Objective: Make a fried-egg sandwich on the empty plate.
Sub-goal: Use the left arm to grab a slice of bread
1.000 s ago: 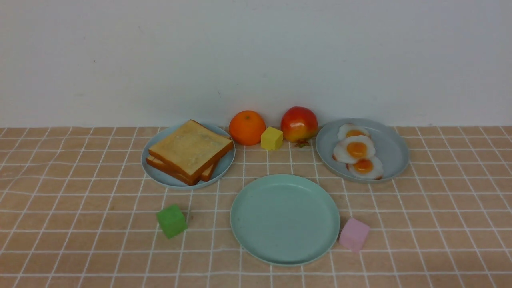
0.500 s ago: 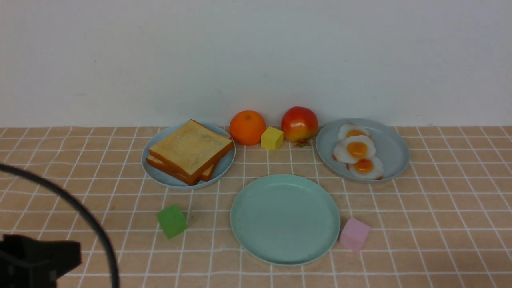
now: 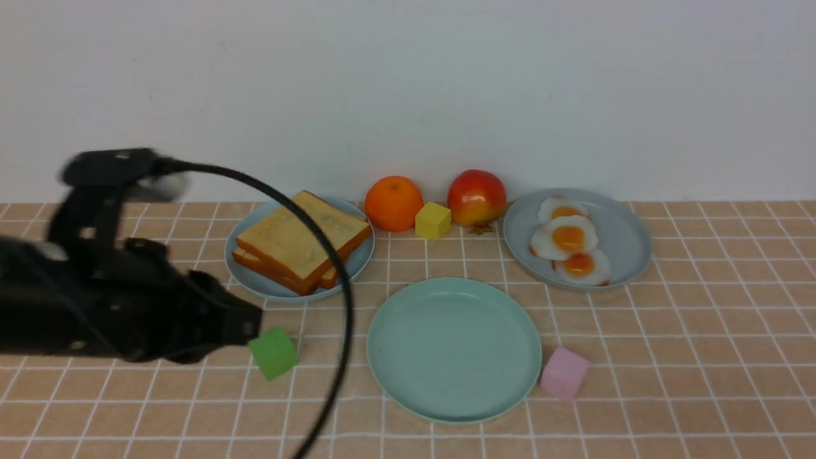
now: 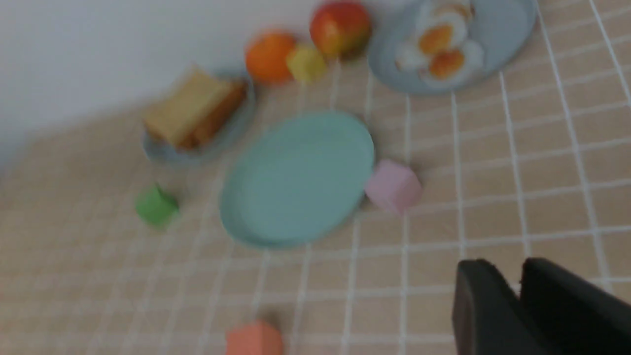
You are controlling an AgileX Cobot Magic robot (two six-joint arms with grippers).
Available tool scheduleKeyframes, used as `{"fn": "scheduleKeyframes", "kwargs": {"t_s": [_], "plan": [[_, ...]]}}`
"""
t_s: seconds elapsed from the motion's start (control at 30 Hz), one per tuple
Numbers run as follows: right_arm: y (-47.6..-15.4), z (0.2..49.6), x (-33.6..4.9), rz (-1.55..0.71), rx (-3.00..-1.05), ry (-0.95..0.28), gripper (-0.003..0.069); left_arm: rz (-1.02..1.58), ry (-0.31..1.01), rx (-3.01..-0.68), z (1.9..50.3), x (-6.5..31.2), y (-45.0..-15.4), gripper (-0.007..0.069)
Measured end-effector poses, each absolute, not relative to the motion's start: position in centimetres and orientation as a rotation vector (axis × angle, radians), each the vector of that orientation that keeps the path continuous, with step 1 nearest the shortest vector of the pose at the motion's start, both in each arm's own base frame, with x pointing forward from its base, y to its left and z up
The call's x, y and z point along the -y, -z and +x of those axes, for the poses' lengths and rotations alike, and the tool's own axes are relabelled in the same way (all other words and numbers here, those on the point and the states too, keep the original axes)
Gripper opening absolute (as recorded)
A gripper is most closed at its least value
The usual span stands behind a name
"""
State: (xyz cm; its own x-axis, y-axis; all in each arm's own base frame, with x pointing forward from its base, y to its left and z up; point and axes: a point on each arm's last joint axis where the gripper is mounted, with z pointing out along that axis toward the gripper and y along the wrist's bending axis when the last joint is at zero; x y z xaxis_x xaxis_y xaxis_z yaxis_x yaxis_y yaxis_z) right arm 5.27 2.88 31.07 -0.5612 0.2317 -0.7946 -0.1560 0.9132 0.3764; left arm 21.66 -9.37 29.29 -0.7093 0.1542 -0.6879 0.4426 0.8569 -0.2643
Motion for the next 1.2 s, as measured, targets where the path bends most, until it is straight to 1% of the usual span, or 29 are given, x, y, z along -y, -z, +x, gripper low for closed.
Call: {"fn": "scheduleKeyframes", "kwargs": {"t_s": [0.03, 0.07, 0.1, 0.13, 0.17, 0.2, 0.23, 0.33, 0.43, 0.47, 0.5, 0.57, 0.6, 0.7, 0.77, 0.8, 0.83, 0.9, 1.07, 1.2], "plan": [[-31.9, 5.6, -3.0, 0.009, -2.14, -0.491, 0.0088, 0.48, 0.536, -2.341, 22.0, 10.0, -29.2, 0.0003], [-33.0, 6.0, -3.1, -0.051, -2.175, -0.472, 0.0071, 0.525, 0.524, -2.339, 22.3, 10.5, -29.3, -0.0013], [-34.0, 6.3, -3.3, -0.113, -2.203, -0.458, 0.0058, 0.561, 0.512, -2.334, 22.9, 11.1, -29.4, -0.0013], [-34.1, 6.5, -3.3, -0.137, -2.223, -0.454, 0.0053, 0.568, 0.509, -2.327, 23.0, 11.2, -29.6, -0.0013], [-35.6, 7.0, -3.6, -0.225, -2.248, -0.451, 0.0043, 0.606, 0.485, -2.32, 24.3, 12.0, -29.9, -0.0013], [-35.8, 7.0, -3.6, -0.226, -2.24, -0.45, 0.0043, 0.612, 0.478, -2.326, 24.6, 12.1, -29.8, -0.0013], [-36.8, 7.3, -4.0, -0.295, -2.249, -0.47, 0.0039, 0.626, 0.449, -2.326, 25.9, 12.5, -29.9, -0.0013], [-38.4, 7.6, -4.8, -0.401, -2.209, -0.535, 0.0038, 0.657, 0.343, -2.332, 29.5, 13.3, -29.6, -0.0013], [-38.7, 7.4, -5.1, -0.456, -2.191, -0.56, 0.0038, 0.745, 0.209, -2.357, 32.5, 13.8, -27.8, 0.0], [-38.7, 7.3, -5.1, -0.46, -2.19, -0.562, 0.0038, 0.75, 0.2, -2.353, 32.8, 13.8, -27.9, 0.0003], [-38.7, 7.2, -5.2, -0.481, -2.19, -0.572, 0.0038, 0.794, 0.134, -2.369, 34.4, 14.1, -26.6, 0.0041], [-38.7, 7.1, -5.3, -0.494, -2.19, -0.574, 0.004, 0.824, 0.081, -2.38, 35.9, 14.4, -25.5, 0.0094], [-38.8, 7.1, -5.3, -0.497, -2.191, -0.576, 0.004, 0.836, 0.052, -2.385, 36.8, 14.5, -24.9, 0.0134], [-38.8, 7.0, -5.3, -0.502, -2.191, -0.578, 0.0042, 0.832, -0.012, -2.409, 39.0, 14.9, -23.1, 0.0272], [-38.8, 7.0, -5.3, -0.503, -2.192, -0.579, 0.0042, 0.812, -0.038, -2.422, 39.9, 15.1, -22.3, 0.0333], [-38.8, 7.0, -5.3, -0.503, -2.192, -0.58, 0.0042, 0.803, -0.038, -2.422, 40.1, 15.1, -22.4, 0.0338], [-38.8, 7.0, -5.3, -0.503, -2.191, -0.584, 0.0042, 0.791, -0.052, -2.434, 40.7, 15.2, -21.6, 0.0368], [-38.9, 7.0, -5.4, -0.504, -2.188, -0.6, 0.0042, 0.782, -0.061, -2.445, 41.4, 15.4, -20.9, 0.0389], [-38.9, 6.9, -5.6, -0.504, -2.185, -0.624, 0.0042, 0.8, -0.07, -2.468, 41.9, 15.6, -19.1, 0.0396], [-38.9, 6.9, -5.6, -0.505, -2.186, -0.627, 0.0048, 0.804, -0.073, -2.466, 42.1, 15.6, -19.0, 0.0396]]}}
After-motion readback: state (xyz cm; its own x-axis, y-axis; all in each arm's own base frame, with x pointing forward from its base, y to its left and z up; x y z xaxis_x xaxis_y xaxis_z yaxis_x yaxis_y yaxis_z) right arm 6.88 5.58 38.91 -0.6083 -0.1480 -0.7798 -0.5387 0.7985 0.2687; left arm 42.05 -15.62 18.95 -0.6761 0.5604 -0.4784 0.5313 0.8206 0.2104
